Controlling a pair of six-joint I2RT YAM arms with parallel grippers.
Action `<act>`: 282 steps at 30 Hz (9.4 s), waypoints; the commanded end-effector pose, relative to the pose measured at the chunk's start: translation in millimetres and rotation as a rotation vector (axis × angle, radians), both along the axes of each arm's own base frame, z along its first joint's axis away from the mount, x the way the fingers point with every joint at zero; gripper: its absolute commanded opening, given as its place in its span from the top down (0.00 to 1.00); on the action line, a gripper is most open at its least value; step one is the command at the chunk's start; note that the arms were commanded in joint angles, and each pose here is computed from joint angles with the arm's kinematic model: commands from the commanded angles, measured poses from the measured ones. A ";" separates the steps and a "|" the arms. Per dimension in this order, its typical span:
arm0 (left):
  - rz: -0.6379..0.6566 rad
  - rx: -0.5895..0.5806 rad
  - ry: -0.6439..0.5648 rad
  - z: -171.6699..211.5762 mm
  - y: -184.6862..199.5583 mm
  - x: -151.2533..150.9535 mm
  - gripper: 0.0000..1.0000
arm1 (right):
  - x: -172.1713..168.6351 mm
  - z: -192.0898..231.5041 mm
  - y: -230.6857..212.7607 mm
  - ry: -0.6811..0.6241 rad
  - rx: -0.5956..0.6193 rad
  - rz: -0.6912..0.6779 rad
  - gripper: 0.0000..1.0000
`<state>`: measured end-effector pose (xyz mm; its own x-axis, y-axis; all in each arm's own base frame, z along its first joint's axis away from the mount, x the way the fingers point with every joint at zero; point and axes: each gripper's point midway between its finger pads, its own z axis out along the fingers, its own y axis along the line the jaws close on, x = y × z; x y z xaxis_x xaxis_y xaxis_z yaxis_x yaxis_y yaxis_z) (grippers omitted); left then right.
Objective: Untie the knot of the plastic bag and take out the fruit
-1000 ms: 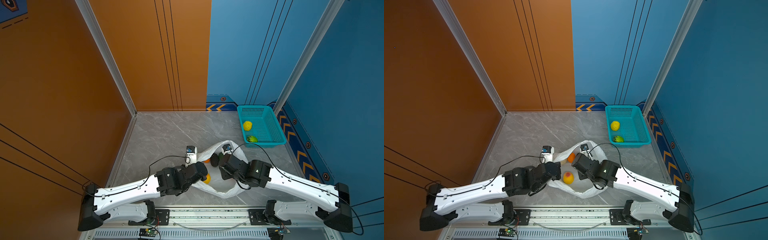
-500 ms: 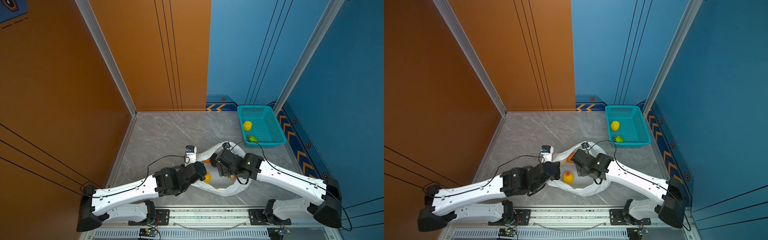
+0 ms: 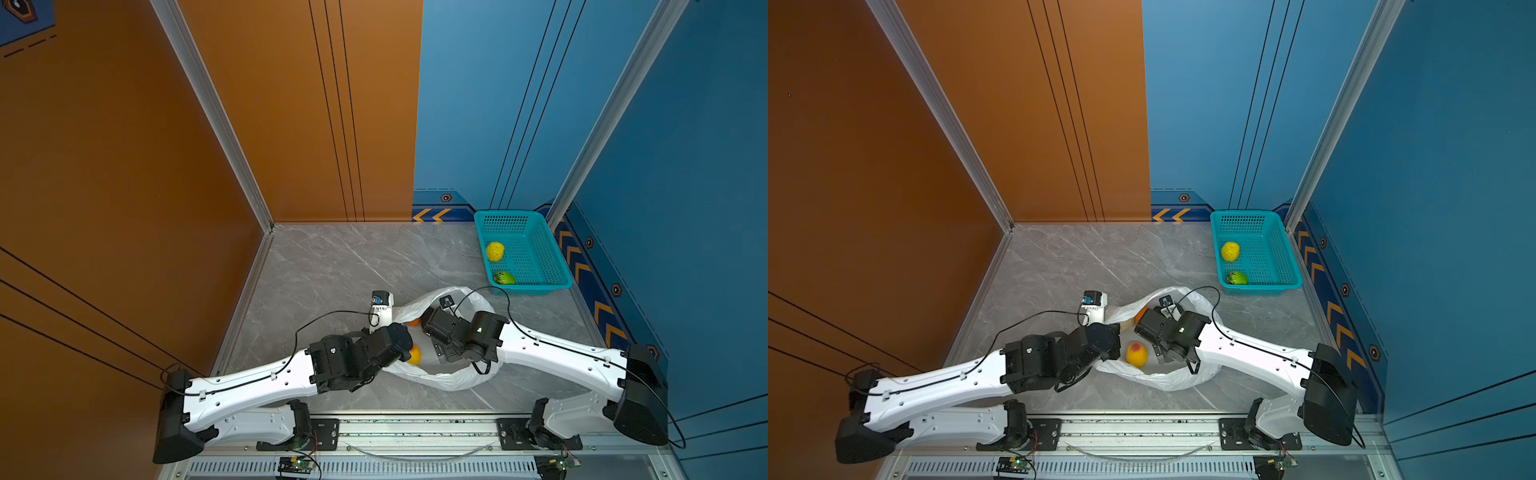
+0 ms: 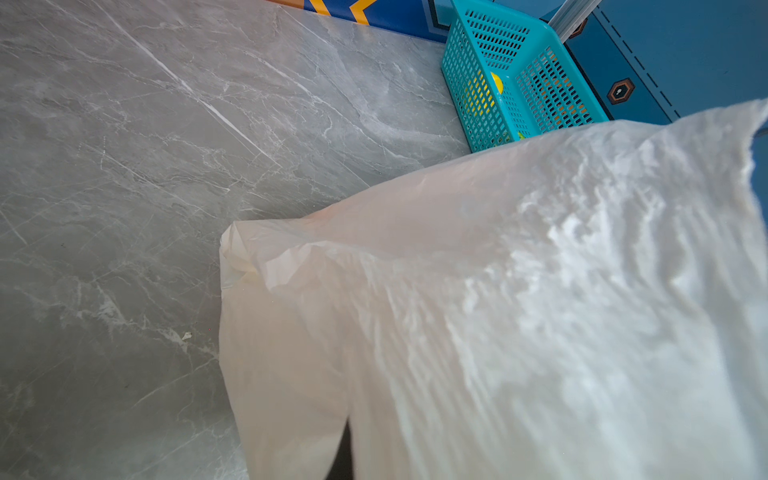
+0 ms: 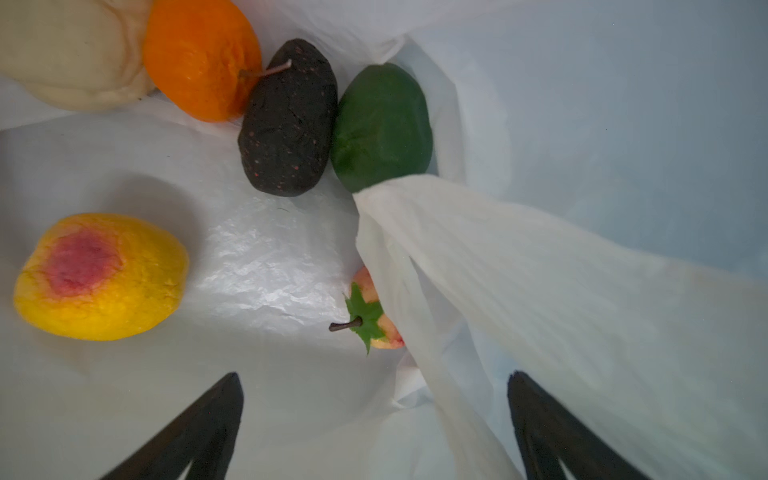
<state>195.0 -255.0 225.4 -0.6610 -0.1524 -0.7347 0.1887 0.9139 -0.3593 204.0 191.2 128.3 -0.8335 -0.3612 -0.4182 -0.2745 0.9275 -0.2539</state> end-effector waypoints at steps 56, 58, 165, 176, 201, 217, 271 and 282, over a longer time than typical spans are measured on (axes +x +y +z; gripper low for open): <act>0.068 0.062 0.058 -17.1 15.5 13.5 1.00 | -12.8 69.4 -170.7 -0.047 0.496 -0.570 0.47; 0.067 0.067 0.059 -17.2 14.3 14.7 1.00 | -17.9 77.4 -168.5 -0.044 0.511 -0.562 0.41; -0.007 0.058 0.179 -38.0 11.4 -10.1 1.00 | 59.3 -74.6 142.1 -0.027 0.890 -0.340 0.32; 0.028 0.045 0.153 -33.0 19.5 -5.7 1.00 | 31.3 -41.4 124.7 0.012 0.830 -0.269 0.55; 0.072 0.027 0.106 -16.3 22.6 13.3 1.00 | -58.3 87.9 99.8 0.075 0.735 0.069 0.54; 0.060 0.030 0.119 -21.6 18.4 13.6 1.00 | 10.9 200.0 26.3 -0.166 0.831 -0.007 0.53; 0.025 0.014 0.112 -22.5 11.7 1.1 1.00 | 210.4 116.1 -143.8 -0.179 0.779 -0.460 0.00; 0.020 0.011 0.104 -19.0 10.0 2.6 1.00 | 79.6 210.9 -40.2 -0.144 0.701 -0.120 0.02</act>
<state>197.8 -245.8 200.7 -0.7444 -0.1639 -0.6473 0.1192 0.9212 -0.3704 318.8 148.4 353.5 -0.7020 0.1953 -0.6848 -0.1924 0.8738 0.4465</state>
